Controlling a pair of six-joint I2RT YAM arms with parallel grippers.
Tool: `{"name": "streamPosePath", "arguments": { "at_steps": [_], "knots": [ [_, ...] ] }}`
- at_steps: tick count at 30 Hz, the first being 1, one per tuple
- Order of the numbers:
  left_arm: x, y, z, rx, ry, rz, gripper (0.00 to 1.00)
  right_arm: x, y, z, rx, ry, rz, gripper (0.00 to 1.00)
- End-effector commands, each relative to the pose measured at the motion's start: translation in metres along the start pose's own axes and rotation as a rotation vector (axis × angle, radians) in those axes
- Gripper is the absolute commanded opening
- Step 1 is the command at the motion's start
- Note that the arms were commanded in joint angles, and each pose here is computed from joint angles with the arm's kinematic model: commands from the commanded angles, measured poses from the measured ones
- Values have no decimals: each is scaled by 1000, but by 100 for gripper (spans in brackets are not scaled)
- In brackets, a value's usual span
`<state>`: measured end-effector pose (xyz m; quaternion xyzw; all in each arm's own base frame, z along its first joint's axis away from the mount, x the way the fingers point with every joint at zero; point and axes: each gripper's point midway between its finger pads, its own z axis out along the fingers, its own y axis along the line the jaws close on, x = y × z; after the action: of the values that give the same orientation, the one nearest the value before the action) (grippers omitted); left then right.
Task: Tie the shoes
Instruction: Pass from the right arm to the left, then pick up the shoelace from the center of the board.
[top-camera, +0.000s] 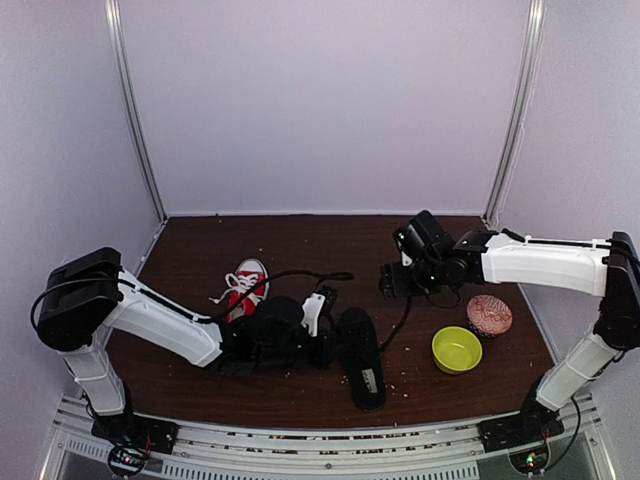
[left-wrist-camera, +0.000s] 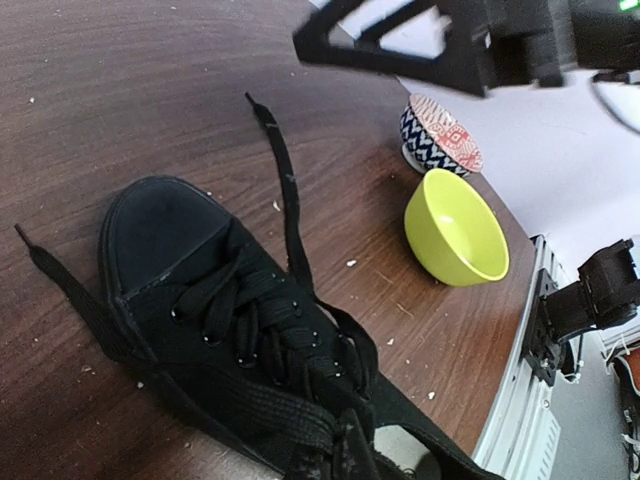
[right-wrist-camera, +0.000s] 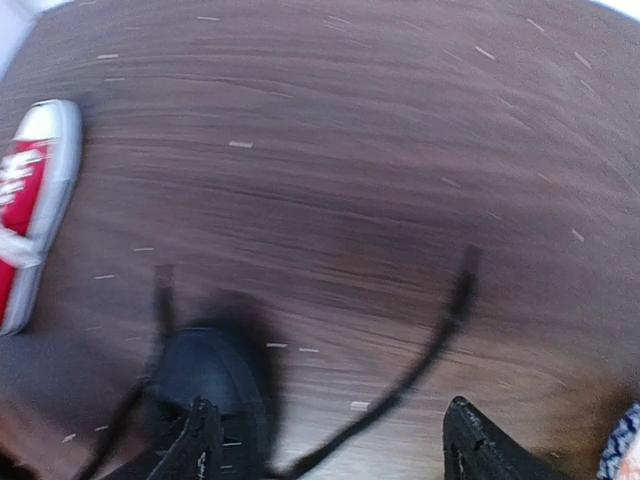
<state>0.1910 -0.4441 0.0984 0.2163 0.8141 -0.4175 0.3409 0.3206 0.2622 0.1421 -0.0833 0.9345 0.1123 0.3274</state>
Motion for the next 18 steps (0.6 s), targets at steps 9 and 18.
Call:
{"name": "streamPosePath", "arguments": {
  "at_steps": [9, 18],
  "knots": [
    [-20, -16, -9, 32, -52, 6, 0, 70, -63, 48, 223, 215, 150, 67],
    [-21, -15, -7, 13, -45, 30, 0, 79, -58, 79, 235, 267, 162, 53]
  ]
}}
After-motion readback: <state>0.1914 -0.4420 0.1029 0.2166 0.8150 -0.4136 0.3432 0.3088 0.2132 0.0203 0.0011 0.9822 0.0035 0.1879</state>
